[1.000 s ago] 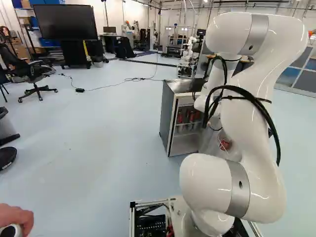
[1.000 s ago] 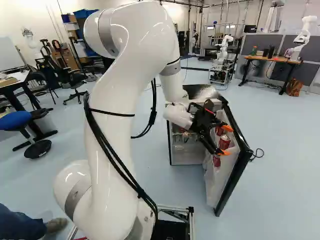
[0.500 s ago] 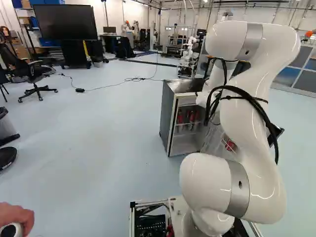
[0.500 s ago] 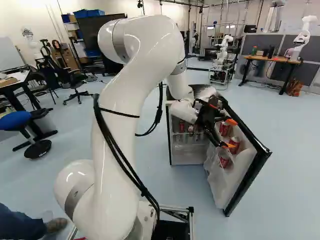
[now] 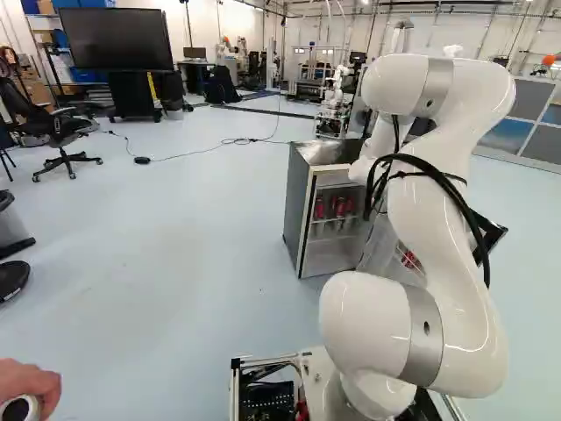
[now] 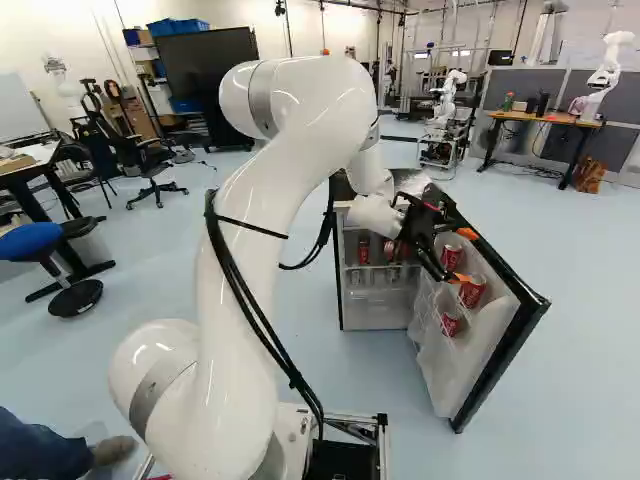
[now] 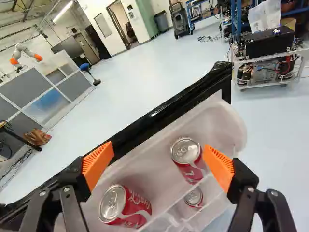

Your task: Grab a drink from the fridge

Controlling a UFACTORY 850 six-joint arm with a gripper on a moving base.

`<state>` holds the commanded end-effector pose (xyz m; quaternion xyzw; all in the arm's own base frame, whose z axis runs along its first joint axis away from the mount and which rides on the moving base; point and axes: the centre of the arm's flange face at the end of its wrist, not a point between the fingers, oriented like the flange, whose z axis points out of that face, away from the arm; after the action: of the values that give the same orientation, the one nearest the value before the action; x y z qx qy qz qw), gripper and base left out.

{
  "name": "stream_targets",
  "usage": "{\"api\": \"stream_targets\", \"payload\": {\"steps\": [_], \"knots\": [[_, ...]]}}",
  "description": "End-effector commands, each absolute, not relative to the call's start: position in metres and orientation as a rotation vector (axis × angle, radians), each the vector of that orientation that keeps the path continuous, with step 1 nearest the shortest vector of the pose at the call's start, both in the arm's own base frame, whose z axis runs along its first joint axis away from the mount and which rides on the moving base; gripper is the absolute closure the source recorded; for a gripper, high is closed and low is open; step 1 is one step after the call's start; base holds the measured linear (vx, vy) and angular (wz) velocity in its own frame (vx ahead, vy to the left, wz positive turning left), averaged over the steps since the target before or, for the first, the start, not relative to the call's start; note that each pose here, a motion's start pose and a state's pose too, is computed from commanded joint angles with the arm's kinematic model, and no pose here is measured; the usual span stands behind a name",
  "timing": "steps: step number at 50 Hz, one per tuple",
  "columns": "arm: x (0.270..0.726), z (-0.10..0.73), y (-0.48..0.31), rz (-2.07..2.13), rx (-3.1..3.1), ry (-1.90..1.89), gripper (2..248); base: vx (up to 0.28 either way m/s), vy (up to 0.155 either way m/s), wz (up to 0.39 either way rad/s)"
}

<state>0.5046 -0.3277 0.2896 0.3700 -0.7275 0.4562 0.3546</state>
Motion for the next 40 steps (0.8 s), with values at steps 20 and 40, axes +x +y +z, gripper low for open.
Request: {"api": "stream_targets", "payload": {"steps": [20, 40], "knots": [[0.532, 0.287, -0.365, 1.218, 0.883, -1.911, 3, 0.0, 0.0, 0.0], [0.548, 0.285, -0.394, 1.244, 0.823, -1.932, 3, 0.0, 0.0, 0.0]]}}
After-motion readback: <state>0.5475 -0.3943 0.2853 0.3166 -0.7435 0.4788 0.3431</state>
